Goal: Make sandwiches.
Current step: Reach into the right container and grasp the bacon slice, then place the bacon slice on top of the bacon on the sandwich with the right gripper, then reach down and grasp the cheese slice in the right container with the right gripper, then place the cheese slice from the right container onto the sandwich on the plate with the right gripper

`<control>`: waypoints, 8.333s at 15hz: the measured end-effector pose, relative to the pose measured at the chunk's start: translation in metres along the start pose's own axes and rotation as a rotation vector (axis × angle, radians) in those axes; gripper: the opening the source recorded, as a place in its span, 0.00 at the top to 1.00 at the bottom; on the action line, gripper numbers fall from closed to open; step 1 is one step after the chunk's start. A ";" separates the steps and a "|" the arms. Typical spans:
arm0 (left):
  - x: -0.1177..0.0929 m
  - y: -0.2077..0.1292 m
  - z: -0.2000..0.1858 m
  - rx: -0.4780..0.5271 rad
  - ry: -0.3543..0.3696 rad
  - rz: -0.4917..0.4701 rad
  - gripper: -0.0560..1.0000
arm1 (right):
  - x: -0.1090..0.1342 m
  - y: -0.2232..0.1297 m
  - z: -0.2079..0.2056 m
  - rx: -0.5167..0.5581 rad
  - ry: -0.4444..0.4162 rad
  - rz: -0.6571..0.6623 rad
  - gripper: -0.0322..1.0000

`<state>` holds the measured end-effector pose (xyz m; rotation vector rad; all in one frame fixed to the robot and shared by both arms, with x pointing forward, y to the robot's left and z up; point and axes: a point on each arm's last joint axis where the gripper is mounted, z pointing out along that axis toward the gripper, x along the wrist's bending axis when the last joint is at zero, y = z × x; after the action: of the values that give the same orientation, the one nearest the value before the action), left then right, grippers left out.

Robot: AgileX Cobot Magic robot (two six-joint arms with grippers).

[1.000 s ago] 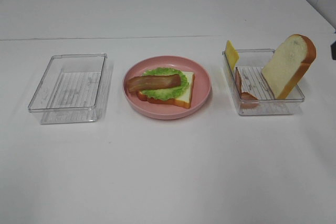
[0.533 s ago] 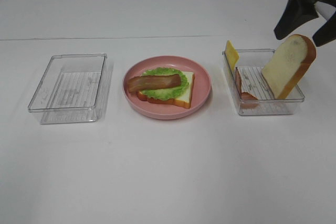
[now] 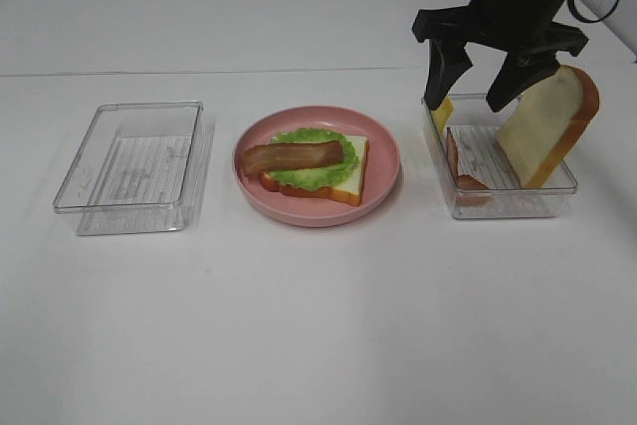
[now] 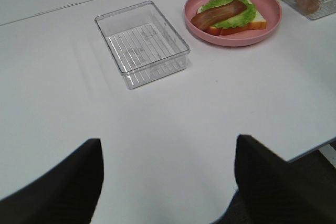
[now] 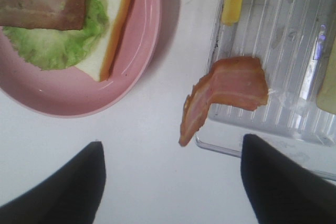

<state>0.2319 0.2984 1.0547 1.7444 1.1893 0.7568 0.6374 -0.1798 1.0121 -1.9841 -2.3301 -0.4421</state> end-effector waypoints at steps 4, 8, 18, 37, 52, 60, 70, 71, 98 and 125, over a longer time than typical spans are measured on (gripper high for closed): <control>0.000 0.000 0.000 0.000 0.000 0.000 0.31 | -0.011 0.008 0.039 0.073 -0.050 0.041 0.35; 0.000 0.000 0.000 -0.001 0.000 0.000 0.31 | -0.017 0.011 0.064 0.081 -0.061 0.061 0.46; 0.000 0.000 0.000 -0.001 0.000 0.000 0.31 | -0.018 0.010 0.058 0.079 -0.082 0.053 0.97; 0.000 0.000 0.000 -0.001 0.000 0.000 0.31 | 0.087 0.031 0.051 -0.176 0.673 0.150 0.97; 0.000 0.000 0.000 -0.001 0.000 0.000 0.31 | 0.056 0.022 0.104 -0.064 0.290 0.179 0.97; 0.000 0.000 0.000 -0.001 0.000 0.000 0.31 | 0.058 0.019 0.098 -0.040 0.294 0.167 0.30; 0.000 0.000 0.000 -0.001 0.000 0.000 0.31 | 0.061 0.035 -0.001 -0.047 0.057 -0.041 0.27; 0.000 0.000 0.000 -0.001 0.000 0.000 0.31 | 0.056 0.038 -0.005 -0.070 -0.009 -0.039 0.27; 0.000 0.000 0.000 -0.001 0.000 0.000 0.31 | -0.016 0.073 0.072 -0.122 -0.140 0.048 0.97; 0.000 0.000 0.000 -0.003 0.000 0.000 0.31 | 0.099 0.040 0.109 -0.114 0.397 0.135 0.97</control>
<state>0.2320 0.2984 1.0549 1.7419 1.1878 0.7584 0.6748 -0.0525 0.9366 -1.8718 -1.9577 -0.8829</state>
